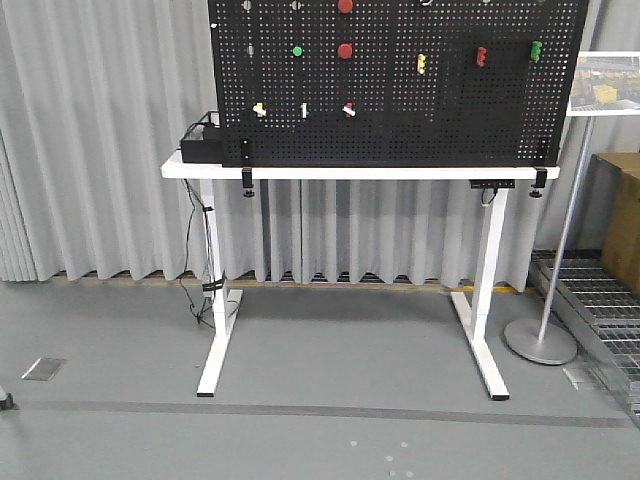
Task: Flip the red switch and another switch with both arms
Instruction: 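Drive the base forward up to the black pegboard desk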
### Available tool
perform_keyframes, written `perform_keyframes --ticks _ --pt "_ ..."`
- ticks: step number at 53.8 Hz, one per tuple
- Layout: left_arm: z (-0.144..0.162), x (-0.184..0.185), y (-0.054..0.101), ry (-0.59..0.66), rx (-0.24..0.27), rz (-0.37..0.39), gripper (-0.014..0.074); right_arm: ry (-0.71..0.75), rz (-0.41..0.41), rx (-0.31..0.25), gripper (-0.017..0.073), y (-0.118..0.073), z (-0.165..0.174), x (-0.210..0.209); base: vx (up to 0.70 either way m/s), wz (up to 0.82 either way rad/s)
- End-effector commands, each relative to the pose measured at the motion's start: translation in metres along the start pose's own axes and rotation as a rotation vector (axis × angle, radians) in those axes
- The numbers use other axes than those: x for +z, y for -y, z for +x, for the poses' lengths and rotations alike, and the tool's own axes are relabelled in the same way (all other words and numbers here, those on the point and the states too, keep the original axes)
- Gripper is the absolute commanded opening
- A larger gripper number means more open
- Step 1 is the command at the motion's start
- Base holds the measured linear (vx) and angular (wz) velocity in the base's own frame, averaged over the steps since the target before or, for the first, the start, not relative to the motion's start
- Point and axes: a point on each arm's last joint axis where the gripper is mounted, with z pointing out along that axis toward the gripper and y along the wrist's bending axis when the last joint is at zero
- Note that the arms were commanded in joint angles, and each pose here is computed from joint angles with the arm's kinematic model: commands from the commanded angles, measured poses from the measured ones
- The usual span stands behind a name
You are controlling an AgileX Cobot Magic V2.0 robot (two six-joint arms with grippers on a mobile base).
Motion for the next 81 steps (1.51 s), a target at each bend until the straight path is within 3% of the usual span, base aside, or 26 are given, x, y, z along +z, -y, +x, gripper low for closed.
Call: perform_keyframes --ticks 1,81 --pt "-0.0014 -0.0004 0.0008 0.076 -0.001 -0.001 0.0003 0.093 0.006 -0.007 -0.0006 0.0003 -0.0065 -0.0009 0.0 0.0" --pt "-0.0014 -0.0004 0.0008 0.076 -0.001 -0.001 0.0003 0.091 0.006 -0.007 -0.0006 0.0003 -0.0064 -0.0008 0.06 0.01"
